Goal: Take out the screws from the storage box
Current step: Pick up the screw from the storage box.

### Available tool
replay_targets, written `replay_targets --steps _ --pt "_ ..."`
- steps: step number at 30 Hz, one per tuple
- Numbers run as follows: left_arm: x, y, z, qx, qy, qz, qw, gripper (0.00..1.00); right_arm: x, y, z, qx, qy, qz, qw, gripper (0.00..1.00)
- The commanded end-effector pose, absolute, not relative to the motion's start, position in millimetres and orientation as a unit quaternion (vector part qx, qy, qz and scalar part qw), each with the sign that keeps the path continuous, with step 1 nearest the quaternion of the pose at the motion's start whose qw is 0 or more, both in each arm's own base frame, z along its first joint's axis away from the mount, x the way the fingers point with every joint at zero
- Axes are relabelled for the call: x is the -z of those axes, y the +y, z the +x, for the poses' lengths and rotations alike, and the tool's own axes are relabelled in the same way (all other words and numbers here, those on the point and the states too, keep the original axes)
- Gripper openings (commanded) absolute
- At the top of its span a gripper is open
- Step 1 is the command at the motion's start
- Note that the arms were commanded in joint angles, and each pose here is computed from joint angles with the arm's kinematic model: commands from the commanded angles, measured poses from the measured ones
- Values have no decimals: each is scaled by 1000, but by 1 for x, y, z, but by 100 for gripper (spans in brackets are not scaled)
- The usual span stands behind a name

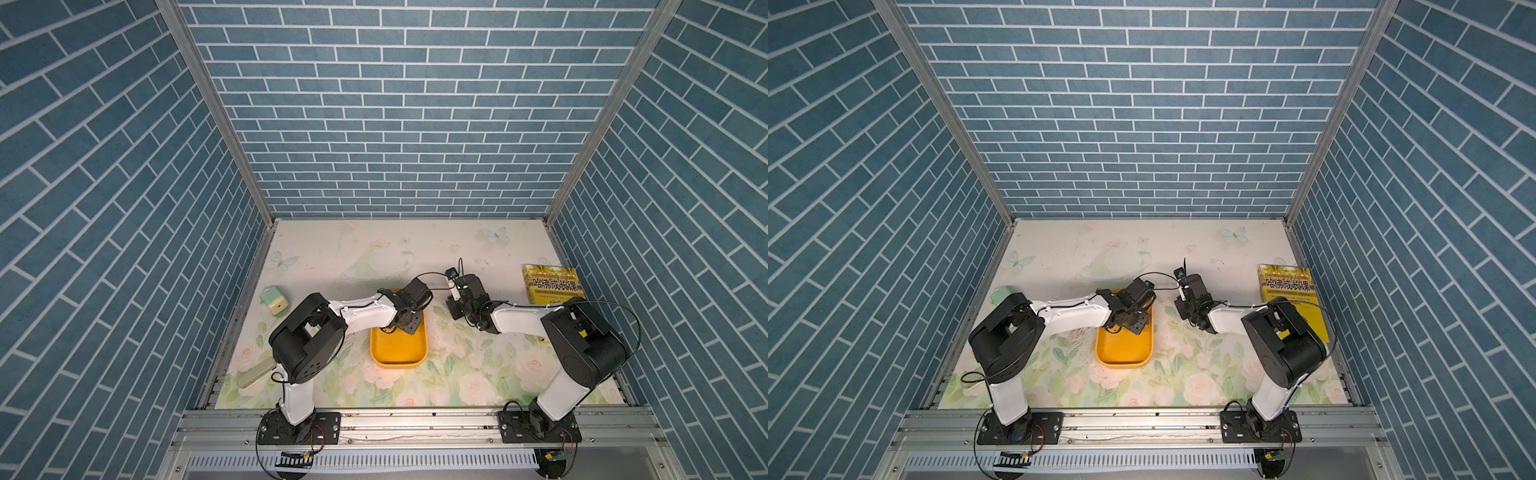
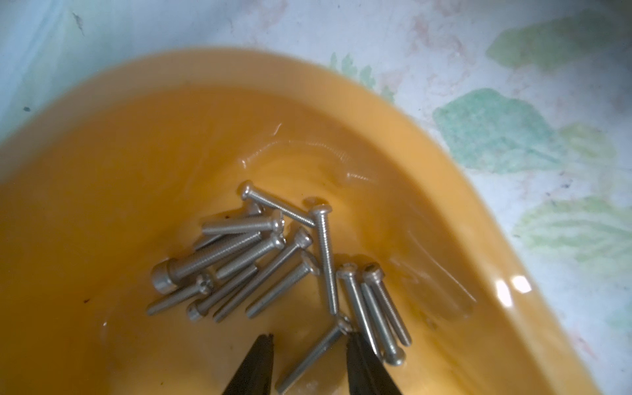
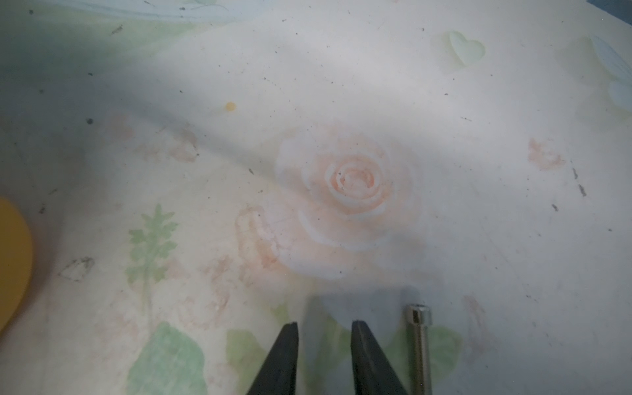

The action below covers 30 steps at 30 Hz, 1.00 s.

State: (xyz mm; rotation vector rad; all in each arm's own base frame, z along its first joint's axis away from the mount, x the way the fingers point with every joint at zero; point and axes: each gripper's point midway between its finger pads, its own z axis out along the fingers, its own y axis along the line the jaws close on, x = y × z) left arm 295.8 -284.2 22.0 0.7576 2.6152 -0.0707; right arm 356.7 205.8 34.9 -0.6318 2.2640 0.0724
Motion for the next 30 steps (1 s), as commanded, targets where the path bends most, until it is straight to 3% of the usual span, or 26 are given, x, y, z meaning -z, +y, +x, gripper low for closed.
replay_targets --steps 1,11,17,30 --pt "2 -262 281 -12 949 273 157 38 -45 207 357 -42 885 -238 398 31" --pt "19 -251 274 -37 953 270 132 18 -47 210 359 -47 884 -240 399 32" --pt "19 -252 276 -36 953 269 134 1 -48 214 361 -52 882 -244 400 32" --pt "-50 -274 301 41 931 244 269 0 -87 233 370 -85 843 -267 459 29"
